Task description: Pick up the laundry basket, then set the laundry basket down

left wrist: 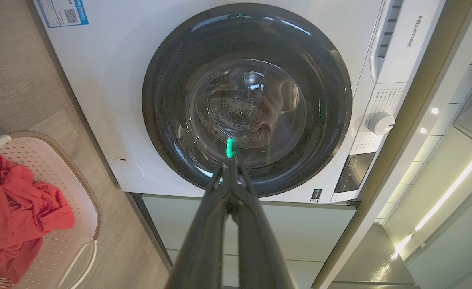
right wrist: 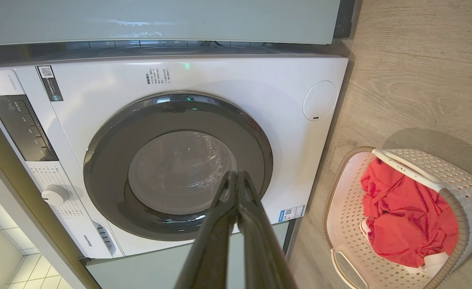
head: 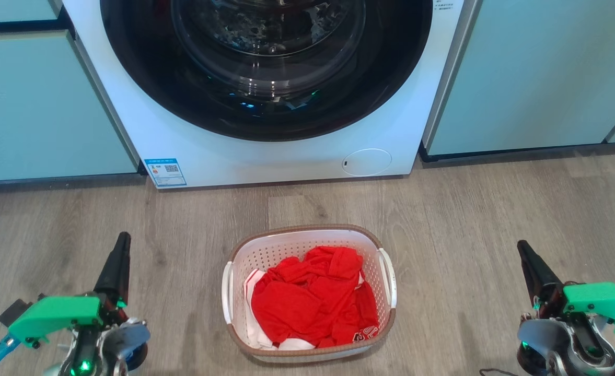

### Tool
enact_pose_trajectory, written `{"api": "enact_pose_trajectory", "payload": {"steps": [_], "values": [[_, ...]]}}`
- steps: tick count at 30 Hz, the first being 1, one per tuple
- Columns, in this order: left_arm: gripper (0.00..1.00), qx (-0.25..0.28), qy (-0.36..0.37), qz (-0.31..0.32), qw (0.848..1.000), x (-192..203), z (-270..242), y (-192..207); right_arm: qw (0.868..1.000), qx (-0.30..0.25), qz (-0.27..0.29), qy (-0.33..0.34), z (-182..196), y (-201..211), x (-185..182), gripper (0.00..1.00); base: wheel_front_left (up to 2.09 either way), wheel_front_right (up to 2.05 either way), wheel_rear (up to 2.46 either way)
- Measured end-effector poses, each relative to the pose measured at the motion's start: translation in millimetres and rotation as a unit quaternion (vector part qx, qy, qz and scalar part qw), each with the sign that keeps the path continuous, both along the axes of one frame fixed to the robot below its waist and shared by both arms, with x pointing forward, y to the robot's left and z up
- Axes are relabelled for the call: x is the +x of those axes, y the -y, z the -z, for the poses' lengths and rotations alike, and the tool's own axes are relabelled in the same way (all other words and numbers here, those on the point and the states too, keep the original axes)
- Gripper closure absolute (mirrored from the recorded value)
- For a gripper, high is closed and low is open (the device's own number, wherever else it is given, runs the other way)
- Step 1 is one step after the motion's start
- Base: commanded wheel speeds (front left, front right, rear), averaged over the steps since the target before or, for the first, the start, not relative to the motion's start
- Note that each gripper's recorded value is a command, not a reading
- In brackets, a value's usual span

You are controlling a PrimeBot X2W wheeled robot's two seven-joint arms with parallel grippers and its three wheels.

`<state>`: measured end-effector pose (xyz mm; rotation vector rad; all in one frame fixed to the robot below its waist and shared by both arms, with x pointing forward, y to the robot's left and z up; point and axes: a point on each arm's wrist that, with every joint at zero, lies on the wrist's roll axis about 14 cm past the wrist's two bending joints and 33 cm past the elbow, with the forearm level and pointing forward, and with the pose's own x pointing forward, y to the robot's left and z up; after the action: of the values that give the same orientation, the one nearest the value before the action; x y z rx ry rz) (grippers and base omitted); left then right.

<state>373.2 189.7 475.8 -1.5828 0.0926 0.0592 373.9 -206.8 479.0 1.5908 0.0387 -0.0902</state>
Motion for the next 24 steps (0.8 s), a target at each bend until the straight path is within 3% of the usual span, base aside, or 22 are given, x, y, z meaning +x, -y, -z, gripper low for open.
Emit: {"api": "enact_pose_trajectory", "payload": {"steps": [11,12,18,24], "values": [[1.00,0.000,0.000,0.000,1.000,0.0,0.0,0.0,1.000,0.000,0.000,0.000,0.0,0.0,0.0,1.00,0.00,0.00,0.00],[0.00,0.000,0.000,0.000,1.000,0.0,0.0,0.0,1.000,0.000,0.000,0.000,0.0,0.0,0.0,0.00,0.00,0.00,0.00],[0.00,-0.008,-0.073,-0.003,0.997,-28.0,46.7,2.2,0.998,0.010,0.001,-0.066,42.5,-3.9,-22.6,0.00,0.00,0.00,0.00],[0.00,-0.007,-0.069,-0.008,0.998,-27.0,44.2,2.6,0.997,0.007,0.000,-0.070,45.4,-6.8,-24.9,0.00,0.00,0.00,0.00]]}}
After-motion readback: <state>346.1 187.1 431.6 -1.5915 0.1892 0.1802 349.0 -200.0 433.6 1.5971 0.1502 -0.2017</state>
